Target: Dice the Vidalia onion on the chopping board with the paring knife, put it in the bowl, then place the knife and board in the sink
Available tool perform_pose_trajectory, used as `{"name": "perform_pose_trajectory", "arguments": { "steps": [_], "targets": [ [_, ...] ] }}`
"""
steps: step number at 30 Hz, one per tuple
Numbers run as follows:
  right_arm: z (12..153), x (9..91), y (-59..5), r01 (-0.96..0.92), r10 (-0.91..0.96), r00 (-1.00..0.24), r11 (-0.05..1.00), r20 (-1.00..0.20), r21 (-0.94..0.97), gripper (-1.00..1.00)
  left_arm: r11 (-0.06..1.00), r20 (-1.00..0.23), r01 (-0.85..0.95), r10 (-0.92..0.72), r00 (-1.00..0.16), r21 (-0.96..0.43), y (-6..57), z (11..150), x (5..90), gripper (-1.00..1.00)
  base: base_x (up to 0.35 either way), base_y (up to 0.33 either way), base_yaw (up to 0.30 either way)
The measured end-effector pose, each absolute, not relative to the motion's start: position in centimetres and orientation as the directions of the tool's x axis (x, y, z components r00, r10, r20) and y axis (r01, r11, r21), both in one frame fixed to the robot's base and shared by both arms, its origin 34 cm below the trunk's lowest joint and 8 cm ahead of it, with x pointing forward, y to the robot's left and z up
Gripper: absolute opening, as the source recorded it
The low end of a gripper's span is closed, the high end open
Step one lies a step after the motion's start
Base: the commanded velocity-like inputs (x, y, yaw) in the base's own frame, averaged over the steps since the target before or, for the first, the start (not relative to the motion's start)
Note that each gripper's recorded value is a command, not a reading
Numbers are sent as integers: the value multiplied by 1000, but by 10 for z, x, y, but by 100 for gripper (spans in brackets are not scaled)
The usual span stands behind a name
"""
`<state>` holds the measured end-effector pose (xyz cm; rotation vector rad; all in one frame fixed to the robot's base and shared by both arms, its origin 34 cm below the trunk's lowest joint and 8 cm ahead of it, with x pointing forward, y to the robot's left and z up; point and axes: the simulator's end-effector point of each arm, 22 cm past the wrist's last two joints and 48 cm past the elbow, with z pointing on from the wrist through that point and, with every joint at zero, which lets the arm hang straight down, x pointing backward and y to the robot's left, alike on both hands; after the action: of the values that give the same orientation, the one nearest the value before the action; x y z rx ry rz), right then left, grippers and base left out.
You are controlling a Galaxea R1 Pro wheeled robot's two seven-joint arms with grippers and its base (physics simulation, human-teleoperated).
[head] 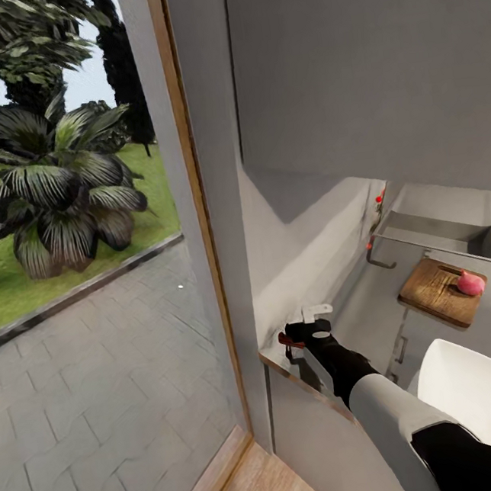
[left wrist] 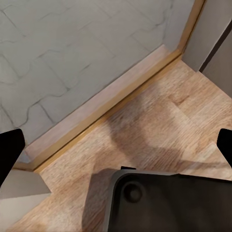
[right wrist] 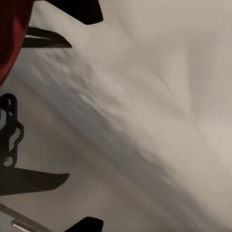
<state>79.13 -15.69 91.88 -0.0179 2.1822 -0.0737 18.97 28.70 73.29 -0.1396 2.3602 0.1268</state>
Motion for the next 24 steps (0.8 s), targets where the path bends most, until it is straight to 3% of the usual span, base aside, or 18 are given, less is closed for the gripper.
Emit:
{"name": "perform_pose_trajectory", "arguments": {
  "steps": [24],
  "targets": [
    [910, 786, -157, 12, -44, -589, 998, -807, -62, 100, 989, -702, -138, -63, -709, 50, 287, 733, 190, 100, 0, 0, 0]
  ]
}}
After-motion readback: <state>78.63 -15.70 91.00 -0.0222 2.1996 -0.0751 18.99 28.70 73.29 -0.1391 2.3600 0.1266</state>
